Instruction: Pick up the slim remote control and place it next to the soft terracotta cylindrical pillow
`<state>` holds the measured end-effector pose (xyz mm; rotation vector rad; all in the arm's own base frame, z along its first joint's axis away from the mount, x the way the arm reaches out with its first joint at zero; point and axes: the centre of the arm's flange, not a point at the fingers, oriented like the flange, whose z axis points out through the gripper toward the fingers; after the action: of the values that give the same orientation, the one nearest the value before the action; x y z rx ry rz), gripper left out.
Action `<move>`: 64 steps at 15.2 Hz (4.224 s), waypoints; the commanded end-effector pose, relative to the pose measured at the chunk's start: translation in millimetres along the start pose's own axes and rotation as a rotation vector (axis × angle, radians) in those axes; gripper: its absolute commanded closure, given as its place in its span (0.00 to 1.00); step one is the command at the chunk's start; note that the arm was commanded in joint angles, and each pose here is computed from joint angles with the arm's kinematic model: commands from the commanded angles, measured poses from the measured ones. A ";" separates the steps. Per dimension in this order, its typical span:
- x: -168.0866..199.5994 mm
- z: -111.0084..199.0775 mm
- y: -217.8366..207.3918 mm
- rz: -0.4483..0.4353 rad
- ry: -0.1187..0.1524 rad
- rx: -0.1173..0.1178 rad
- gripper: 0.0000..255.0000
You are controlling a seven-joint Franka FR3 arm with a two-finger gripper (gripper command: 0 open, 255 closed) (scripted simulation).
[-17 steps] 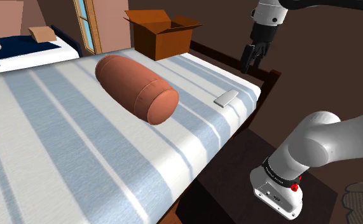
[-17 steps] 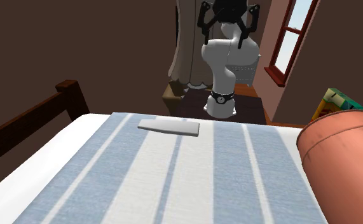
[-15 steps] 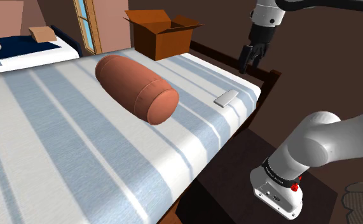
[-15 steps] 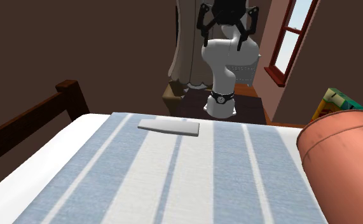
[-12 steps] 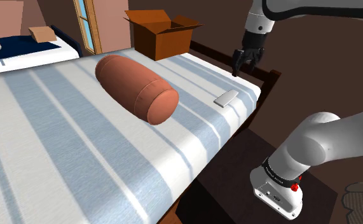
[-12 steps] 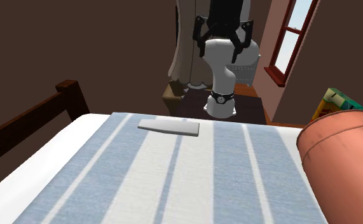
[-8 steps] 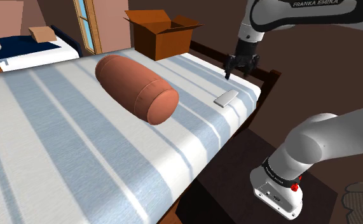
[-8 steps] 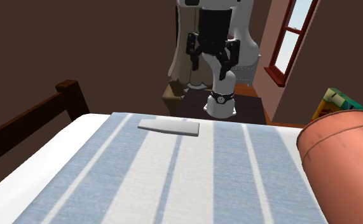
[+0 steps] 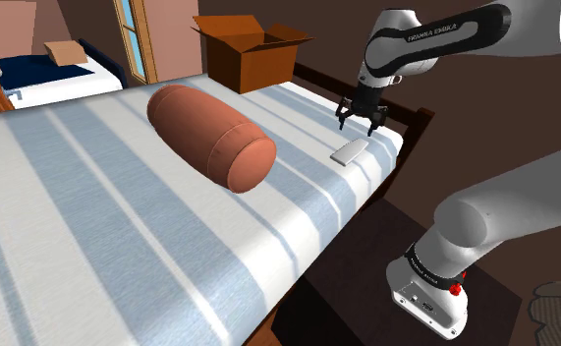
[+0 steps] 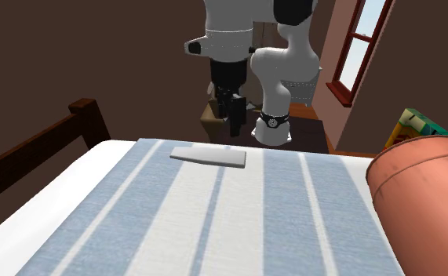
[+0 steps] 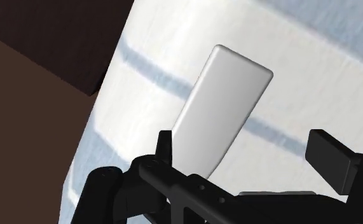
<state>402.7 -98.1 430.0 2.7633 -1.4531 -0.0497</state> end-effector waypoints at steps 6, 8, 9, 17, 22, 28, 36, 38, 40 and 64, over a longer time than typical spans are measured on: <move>54.9 62.4 26.4 0.455 0.002 0.030 0.00; 55.0 72.9 26.1 0.455 0.002 0.030 0.00; 55.0 78.2 26.0 0.455 0.002 0.030 0.00; 55.3 102.4 25.3 0.455 0.002 0.030 0.00; 55.2 102.3 25.3 0.455 0.002 0.030 1.00; 55.2 102.3 25.2 0.455 0.002 0.030 1.00; 54.7 76.0 26.1 0.455 0.002 0.030 1.00; 54.5 65.4 26.5 0.455 0.002 0.030 1.00; 54.3 54.9 26.8 0.455 0.002 0.030 1.00; 51.9 -71.8 30.8 0.455 0.002 0.030 1.00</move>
<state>409.7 -157.8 495.9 2.3786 -2.0509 -0.0169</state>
